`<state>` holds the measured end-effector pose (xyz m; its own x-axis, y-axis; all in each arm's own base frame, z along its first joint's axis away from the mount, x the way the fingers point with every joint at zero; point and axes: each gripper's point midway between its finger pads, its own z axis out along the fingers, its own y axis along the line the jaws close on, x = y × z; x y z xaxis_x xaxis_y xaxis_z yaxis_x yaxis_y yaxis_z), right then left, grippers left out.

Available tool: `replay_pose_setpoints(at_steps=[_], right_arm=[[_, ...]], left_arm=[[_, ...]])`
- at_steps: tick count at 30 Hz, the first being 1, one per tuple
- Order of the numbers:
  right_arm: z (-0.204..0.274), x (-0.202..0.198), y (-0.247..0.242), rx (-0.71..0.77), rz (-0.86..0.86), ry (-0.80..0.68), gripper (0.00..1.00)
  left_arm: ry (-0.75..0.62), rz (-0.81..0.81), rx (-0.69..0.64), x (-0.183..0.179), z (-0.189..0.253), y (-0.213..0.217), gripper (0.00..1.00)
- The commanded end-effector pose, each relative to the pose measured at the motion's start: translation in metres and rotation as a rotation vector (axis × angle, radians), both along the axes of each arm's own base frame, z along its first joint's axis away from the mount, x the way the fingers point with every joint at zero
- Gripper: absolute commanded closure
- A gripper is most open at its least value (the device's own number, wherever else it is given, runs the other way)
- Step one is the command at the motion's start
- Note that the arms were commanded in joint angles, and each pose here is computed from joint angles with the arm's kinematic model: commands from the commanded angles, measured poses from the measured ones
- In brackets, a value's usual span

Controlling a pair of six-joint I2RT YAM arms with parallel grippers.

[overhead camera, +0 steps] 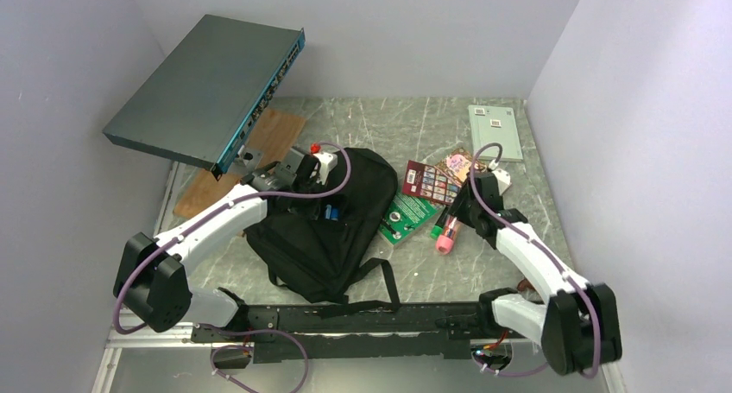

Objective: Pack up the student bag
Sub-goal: Pick up the stationery from the center of the board, then place the stationery in the student bag.

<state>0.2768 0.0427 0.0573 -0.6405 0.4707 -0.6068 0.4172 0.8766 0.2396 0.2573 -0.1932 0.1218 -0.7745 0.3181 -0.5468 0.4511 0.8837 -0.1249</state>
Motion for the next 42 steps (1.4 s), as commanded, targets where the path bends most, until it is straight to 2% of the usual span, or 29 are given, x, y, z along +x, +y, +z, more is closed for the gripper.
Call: replay_pose_setpoints(at_steps=[1,5,8,11,15,20,24,30,37,42], right_arm=[[0.076,0.027,0.007,0.027,0.072,-0.311,1.00],[0.147,0.033,0.049,0.161,0.299,-0.663,1.00],[0.195,0.034,0.084,0.299,0.444,-0.868,1.00],[0.217,0.040,0.121,0.403,0.543,-0.921,1.00],[0.232,0.048,0.185,0.449,0.676,-0.968,1.00],[0.245,0.050,0.240,0.609,0.736,-1.065,1.00],[0.234,0.061,0.271,0.687,0.742,-1.047,1.00],[0.212,0.065,0.306,0.720,0.788,-0.990,1.00],[0.159,0.033,0.347,0.773,0.915,-0.814,1.00],[0.113,0.003,0.361,0.850,1.016,-0.598,0.99]], left_arm=[[-0.043,-0.050,-0.049,0.005,0.017,-0.013,1.00],[-0.044,-0.069,-0.070,0.002,0.010,-0.015,1.00],[-0.056,-0.077,-0.073,0.003,0.009,-0.015,1.00],[-0.066,-0.071,-0.065,0.004,0.009,-0.014,1.00],[-0.073,-0.072,-0.065,0.004,0.010,-0.013,1.00],[-0.075,-0.067,-0.053,0.005,0.009,-0.012,1.00],[-0.083,-0.060,-0.049,0.005,0.009,-0.010,1.00],[-0.098,-0.059,-0.052,0.006,0.014,-0.010,1.00],[-0.111,-0.052,-0.051,0.007,0.018,-0.009,1.00],[-0.117,-0.047,-0.050,0.007,0.019,-0.007,1.00]])
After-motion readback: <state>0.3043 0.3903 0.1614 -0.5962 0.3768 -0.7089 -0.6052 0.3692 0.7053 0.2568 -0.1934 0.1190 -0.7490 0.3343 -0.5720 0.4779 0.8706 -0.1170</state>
